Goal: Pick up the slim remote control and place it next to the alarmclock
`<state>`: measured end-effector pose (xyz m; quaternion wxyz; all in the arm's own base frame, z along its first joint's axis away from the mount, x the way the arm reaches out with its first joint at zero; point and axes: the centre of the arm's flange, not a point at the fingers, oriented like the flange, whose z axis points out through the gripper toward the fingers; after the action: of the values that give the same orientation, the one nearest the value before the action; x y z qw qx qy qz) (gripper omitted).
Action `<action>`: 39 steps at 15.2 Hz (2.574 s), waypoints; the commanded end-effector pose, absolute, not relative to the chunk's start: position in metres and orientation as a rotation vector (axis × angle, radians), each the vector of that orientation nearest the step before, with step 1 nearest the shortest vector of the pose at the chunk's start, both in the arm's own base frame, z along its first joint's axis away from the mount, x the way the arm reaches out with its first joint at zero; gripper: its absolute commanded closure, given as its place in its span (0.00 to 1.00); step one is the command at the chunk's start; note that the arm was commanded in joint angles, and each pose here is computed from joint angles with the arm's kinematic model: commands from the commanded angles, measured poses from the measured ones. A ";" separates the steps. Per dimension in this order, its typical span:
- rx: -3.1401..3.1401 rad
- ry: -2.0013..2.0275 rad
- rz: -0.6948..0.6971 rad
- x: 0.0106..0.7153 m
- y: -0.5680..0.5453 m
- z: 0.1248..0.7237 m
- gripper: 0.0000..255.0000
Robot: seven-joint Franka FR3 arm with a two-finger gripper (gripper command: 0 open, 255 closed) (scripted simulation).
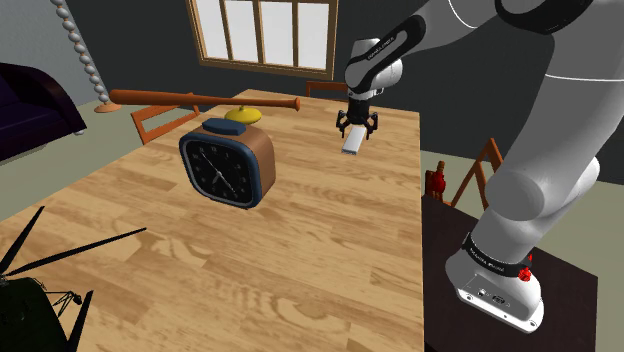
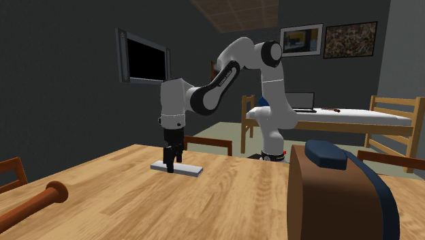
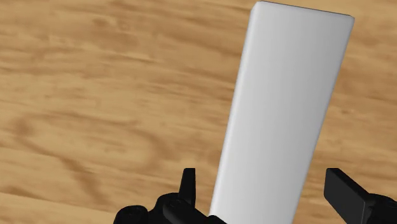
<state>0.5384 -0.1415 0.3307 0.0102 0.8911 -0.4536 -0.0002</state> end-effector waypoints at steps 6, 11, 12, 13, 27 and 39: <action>2.782 -1.416 0.000 0.538 -0.141 0.331 1.00; 2.782 -1.416 0.000 0.538 -0.141 0.331 1.00; 2.782 -1.416 0.000 0.538 -0.141 0.336 1.00; 2.782 -1.416 0.000 0.538 -0.141 0.341 1.00; 2.782 -1.416 0.000 0.538 -0.141 0.415 1.00; 2.782 -1.416 0.000 0.538 -0.141 0.478 1.00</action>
<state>0.5384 -0.1418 0.4727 0.0102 0.8911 -0.4536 -0.0001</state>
